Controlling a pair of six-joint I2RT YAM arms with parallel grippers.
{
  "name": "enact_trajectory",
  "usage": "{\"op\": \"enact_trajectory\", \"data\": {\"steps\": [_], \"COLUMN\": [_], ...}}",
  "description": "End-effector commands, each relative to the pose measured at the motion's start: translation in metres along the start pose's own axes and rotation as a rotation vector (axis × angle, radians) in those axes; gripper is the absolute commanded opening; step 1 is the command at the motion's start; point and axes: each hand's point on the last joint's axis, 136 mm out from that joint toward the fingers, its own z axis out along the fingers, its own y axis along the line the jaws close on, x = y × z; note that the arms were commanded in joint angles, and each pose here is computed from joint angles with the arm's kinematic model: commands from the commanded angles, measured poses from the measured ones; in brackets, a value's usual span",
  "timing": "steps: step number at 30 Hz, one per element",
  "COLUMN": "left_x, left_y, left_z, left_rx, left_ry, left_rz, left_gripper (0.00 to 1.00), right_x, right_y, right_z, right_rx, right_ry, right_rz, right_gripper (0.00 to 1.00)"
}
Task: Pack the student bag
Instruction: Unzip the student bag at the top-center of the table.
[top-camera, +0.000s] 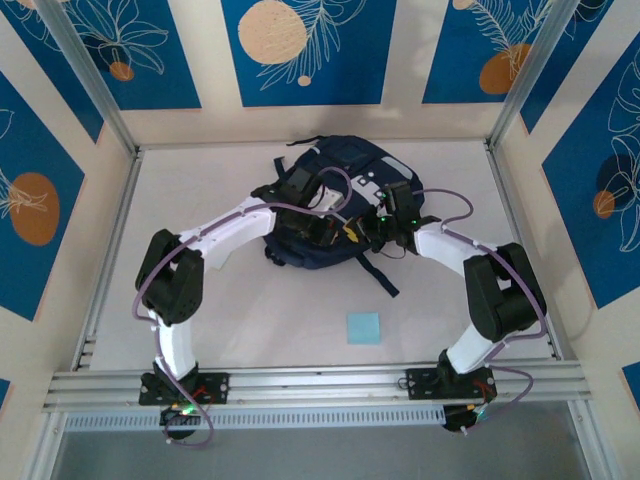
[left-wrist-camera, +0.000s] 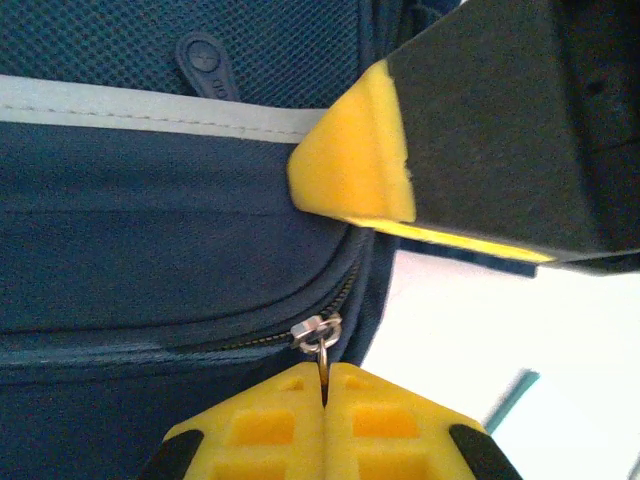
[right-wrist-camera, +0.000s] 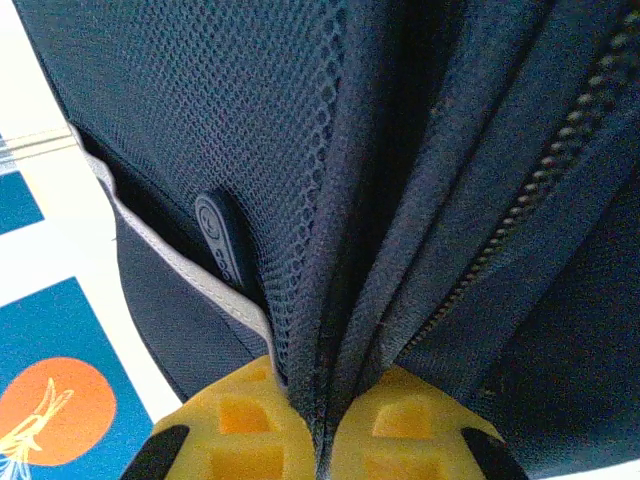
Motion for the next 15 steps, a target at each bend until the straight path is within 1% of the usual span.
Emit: {"op": "enact_trajectory", "data": {"steps": [1, 5, 8, 9, 10, 12, 15], "left_x": [0.013, 0.019, 0.02, 0.021, 0.022, 0.023, 0.026], "left_y": [0.026, 0.093, 0.13, 0.137, 0.141, 0.137, 0.116], "left_z": [-0.029, -0.038, -0.041, -0.041, -0.04, -0.038, -0.034], "left_rx": [-0.106, -0.267, -0.363, -0.383, -0.393, -0.37, -0.293], "left_ry": [0.053, 0.077, 0.095, 0.104, 0.116, 0.126, 0.123], "left_rz": [0.056, -0.009, -0.043, -0.05, -0.053, -0.057, -0.05], "left_gripper": [0.0, 0.0, 0.0, 0.0, 0.0, 0.0, 0.0], "right_x": [-0.012, -0.012, -0.014, -0.016, -0.018, -0.029, -0.056], "right_y": [0.003, -0.002, -0.003, -0.003, -0.003, -0.003, -0.008], "right_z": [-0.016, -0.03, -0.039, -0.041, -0.044, -0.049, -0.055], "right_rx": [0.028, 0.063, 0.053, 0.05, 0.05, 0.064, 0.139], "right_ry": [-0.028, 0.02, 0.057, 0.069, 0.078, 0.087, 0.065], "right_rz": [-0.132, -0.258, -0.328, -0.348, -0.376, -0.426, -0.484], "right_gripper": [0.0, 0.0, 0.0, 0.0, 0.0, 0.0, 0.0]}}
